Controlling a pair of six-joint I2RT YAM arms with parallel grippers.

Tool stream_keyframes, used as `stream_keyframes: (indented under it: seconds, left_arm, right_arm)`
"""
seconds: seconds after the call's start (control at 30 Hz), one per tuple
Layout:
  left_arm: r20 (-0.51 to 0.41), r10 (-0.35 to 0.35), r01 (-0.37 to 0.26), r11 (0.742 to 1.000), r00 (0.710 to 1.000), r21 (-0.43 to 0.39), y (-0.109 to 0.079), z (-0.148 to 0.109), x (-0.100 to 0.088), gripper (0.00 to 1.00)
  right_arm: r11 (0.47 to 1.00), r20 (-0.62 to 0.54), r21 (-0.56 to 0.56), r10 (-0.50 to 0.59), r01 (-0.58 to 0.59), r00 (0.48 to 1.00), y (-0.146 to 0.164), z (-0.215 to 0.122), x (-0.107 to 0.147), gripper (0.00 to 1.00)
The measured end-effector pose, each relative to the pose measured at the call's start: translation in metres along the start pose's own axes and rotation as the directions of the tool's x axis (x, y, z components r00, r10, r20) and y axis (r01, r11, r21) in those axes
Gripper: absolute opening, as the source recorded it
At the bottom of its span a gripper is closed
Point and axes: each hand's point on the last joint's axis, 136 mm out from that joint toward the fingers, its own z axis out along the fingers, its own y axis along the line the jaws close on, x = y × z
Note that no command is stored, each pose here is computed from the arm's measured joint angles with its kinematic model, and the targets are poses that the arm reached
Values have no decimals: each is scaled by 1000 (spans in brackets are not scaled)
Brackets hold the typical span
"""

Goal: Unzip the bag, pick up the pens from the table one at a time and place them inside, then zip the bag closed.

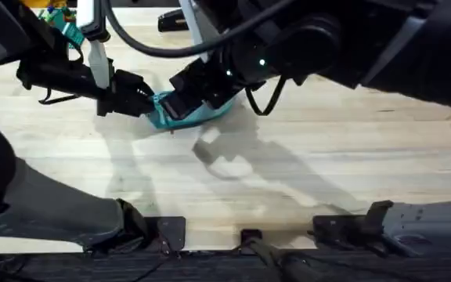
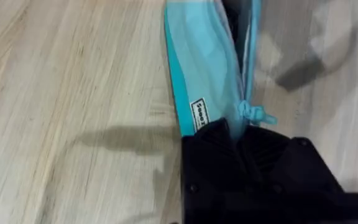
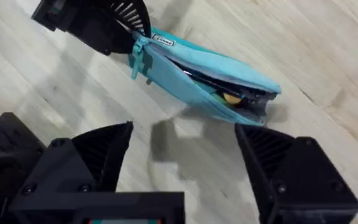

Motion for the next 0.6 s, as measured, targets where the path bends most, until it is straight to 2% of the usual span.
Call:
stream_keyframes:
  seconds: [0.07, 0.2, 0.27, 0.33, 0.6]
  left_arm:
    - [0, 2, -2, 1000, 1000, -1, 0, 0, 0, 76]
    - [12, -9, 9, 1000, 1000, 4, -1, 0, -2, 719]
    - [17, -14, 14, 1000, 1000, 5, -2, 0, -3, 963]
    - [18, -14, 13, 1000, 1000, 4, -1, 0, -3, 990]
    - [5, -1, 1, 1000, 1000, -6, 2, 0, -1, 992]
  right_arm:
    - [1000, 0, 0, -1, 1, 1000, 0, 0, 0, 997]
    - [1000, 0, 0, -1, 1, 1000, 0, 0, 0, 997]
    - [1000, 0, 0, -1, 1, 1000, 0, 0, 0, 998]
    - [1000, 0, 0, -4, 4, 1000, 0, 0, 0, 998]
    - [1000, 0, 0, -5, 5, 1000, 0, 0, 0, 998]
